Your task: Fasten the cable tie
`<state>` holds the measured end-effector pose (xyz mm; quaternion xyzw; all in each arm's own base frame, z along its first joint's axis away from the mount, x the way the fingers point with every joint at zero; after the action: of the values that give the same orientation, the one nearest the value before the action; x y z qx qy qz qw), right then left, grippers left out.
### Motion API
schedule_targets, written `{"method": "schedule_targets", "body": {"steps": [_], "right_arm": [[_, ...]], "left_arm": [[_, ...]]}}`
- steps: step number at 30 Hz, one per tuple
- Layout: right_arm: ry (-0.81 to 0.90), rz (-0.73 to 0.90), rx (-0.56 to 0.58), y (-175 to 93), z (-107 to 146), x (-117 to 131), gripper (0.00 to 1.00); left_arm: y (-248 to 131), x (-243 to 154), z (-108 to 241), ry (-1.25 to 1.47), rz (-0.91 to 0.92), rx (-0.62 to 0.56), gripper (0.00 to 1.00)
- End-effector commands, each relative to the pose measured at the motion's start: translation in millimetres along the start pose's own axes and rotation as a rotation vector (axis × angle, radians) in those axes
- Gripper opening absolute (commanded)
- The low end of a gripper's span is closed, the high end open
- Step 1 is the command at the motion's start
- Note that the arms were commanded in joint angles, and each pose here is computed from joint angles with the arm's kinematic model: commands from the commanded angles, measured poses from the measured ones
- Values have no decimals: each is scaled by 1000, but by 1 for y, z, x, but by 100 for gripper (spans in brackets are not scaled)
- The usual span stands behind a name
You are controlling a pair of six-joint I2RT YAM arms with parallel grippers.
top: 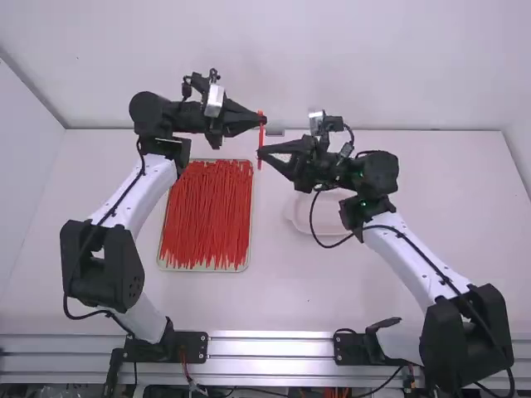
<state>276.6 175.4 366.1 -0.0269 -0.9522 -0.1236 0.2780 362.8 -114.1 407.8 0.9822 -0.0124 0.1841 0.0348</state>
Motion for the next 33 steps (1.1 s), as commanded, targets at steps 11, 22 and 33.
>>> {"method": "schedule_targets", "body": {"steps": [11,22,33], "right_arm": [[53,45,-49,4,-8,-1,0],[86,73,-56,7,-5,-5,0],[92,74,-64,10,-4,-4,0]], "left_arm": [[3,-3,-7,134,17,-10,2],[3,-4,-9,163,19,-13,2],[4,-5,-10,179,29,-12,2]]}}
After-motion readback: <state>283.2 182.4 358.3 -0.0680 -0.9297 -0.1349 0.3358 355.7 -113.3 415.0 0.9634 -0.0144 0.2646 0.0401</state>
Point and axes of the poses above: each hand's point on the last joint's axis, 136 mm out from that joint toward the fingers, its own y axis out along the fingers, its own x axis along the line the jaws close on, z = x × y, the point moved 10 cm from there along -y, back along the fingers, and after that the axes turned 3 degrees about y, right-handed, at the moved point
